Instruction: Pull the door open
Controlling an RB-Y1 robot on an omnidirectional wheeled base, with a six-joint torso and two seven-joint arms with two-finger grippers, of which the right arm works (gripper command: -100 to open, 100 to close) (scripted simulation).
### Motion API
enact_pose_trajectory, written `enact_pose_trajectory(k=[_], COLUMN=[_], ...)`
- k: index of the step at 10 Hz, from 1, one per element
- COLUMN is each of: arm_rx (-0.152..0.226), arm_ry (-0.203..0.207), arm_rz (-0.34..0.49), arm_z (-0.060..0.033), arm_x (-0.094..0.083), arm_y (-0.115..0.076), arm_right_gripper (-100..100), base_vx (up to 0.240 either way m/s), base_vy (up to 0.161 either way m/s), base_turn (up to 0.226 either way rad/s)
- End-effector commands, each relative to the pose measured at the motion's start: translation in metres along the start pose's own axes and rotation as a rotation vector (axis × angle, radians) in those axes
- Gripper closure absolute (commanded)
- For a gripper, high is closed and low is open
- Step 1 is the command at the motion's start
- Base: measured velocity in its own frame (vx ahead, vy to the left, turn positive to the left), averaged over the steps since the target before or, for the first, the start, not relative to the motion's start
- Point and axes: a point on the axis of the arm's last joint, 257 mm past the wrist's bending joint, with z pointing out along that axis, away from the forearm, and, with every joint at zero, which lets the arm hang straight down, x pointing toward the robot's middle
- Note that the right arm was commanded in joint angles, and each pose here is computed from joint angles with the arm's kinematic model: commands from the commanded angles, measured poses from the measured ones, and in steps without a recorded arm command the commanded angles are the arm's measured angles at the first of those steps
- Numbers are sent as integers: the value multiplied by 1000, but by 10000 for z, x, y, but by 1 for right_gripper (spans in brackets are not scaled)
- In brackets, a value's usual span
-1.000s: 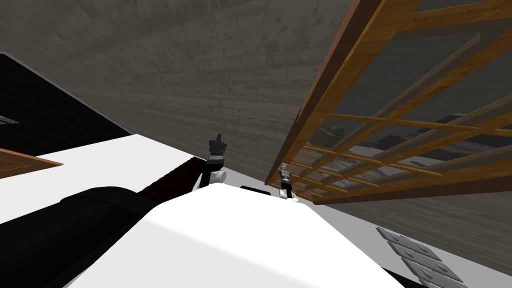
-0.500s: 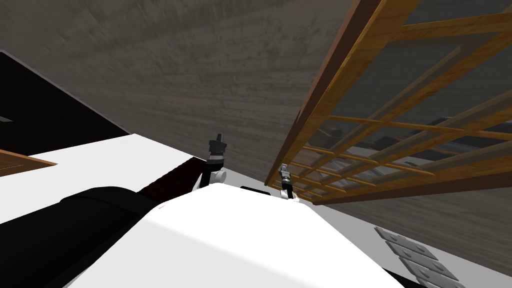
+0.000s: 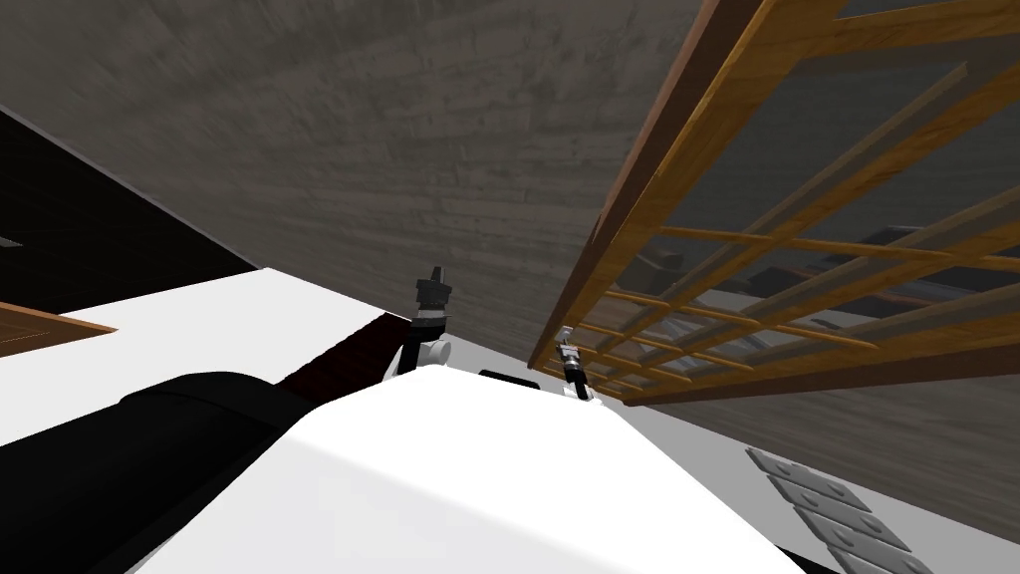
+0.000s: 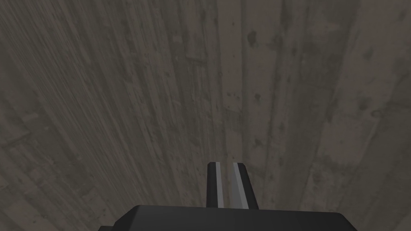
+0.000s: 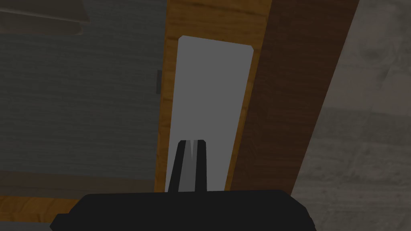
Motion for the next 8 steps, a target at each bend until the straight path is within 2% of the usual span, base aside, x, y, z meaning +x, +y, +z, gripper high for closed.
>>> enact_pose_trajectory(k=[1, 2, 4, 6, 7, 8], arm_rx=[34, 40, 60, 60, 67, 68], arm_ry=[-15, -23, -79, -79, -134, -147], arm_rz=[17, 23, 65, 65, 106, 116], arm_z=[-75, -83, -97, -97, -85, -82], arm_x=[8, -8, -152, -152, -309, -349], arm_y=[-228, -260, -356, -356, -360, -354], arm_right_gripper=[-100, -100, -100, -100, -100, -100], base_vx=[-60, -90, -148, -91, -144, -196], base_vy=[89, 112, 132, 70, 44, 6], base_turn=[1, 14, 40, -1, 27, 8])
